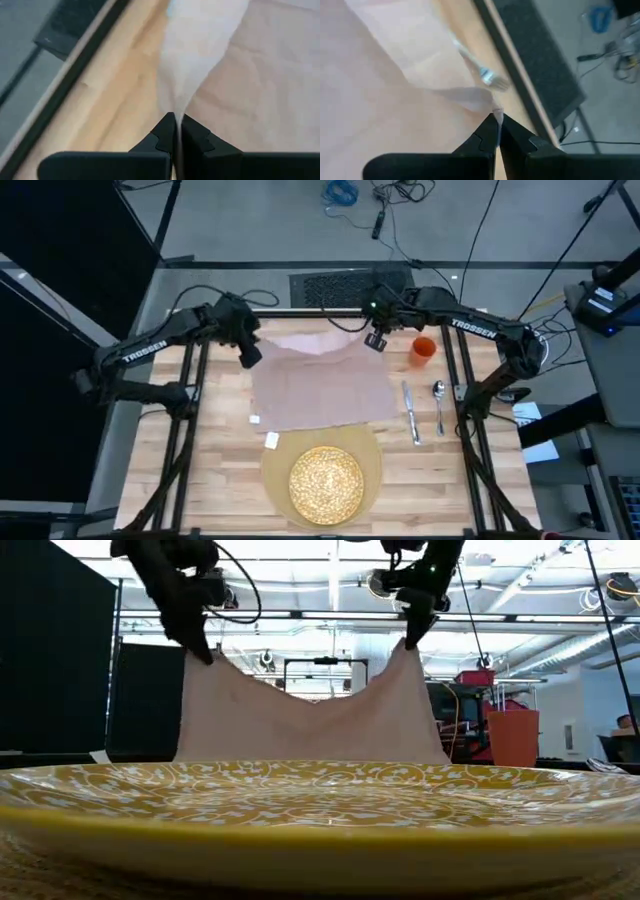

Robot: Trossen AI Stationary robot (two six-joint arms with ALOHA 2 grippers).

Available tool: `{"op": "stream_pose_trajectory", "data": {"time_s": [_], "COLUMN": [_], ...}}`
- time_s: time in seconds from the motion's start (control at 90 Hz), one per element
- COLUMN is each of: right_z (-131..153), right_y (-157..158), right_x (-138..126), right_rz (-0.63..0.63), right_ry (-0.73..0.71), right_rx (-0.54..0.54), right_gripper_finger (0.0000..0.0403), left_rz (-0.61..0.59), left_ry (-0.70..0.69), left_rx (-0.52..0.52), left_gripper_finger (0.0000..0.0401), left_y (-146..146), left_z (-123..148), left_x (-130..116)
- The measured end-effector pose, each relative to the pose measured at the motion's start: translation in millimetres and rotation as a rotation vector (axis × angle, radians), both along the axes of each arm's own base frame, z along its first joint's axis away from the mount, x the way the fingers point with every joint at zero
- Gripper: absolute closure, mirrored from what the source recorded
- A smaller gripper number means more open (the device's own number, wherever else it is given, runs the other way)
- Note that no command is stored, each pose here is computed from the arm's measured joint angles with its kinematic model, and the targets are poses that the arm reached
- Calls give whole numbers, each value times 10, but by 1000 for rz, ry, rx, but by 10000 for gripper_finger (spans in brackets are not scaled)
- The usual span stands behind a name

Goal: Set table place
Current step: Fold the brown table napkin

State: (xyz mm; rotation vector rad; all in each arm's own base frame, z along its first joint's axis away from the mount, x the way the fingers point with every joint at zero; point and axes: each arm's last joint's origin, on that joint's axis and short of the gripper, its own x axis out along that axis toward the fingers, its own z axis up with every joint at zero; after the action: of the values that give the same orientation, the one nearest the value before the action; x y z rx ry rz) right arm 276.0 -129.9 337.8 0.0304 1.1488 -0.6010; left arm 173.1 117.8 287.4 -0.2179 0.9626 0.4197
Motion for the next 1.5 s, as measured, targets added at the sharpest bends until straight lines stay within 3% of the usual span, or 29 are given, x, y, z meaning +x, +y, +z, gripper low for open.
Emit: {"op": "stream_pose_trajectory", "data": {"time_s": [0.2, 0.478, 0.667, 1.167, 1.5], "right_z": [-147, -758, -1008, -1054, -1055], "right_y": [115, 254, 411, 855, 1095], "right_x": [3, -39, -45, -29, -16], "right_rz": [3, -30, -21, 42, 67], "right_ry": [14, 103, 116, 166, 192], "right_rx": [120, 239, 310, 519, 539], "right_gripper_finger": [403, 403, 403, 403, 403], "left_rz": [-44, -56, -60, -187, -199], "left_ry": [-49, 0, 19, 6, -2], "left_rx": [-117, -231, -283, -407, -386], "left_gripper_finger": [401, 401, 401, 401, 401], "left_y": [-202, -417, -552, -918, -1048], "left_z": [-101, -406, -596, -636, -636], "left_x": [-71, -74, -45, 61, 120]}}
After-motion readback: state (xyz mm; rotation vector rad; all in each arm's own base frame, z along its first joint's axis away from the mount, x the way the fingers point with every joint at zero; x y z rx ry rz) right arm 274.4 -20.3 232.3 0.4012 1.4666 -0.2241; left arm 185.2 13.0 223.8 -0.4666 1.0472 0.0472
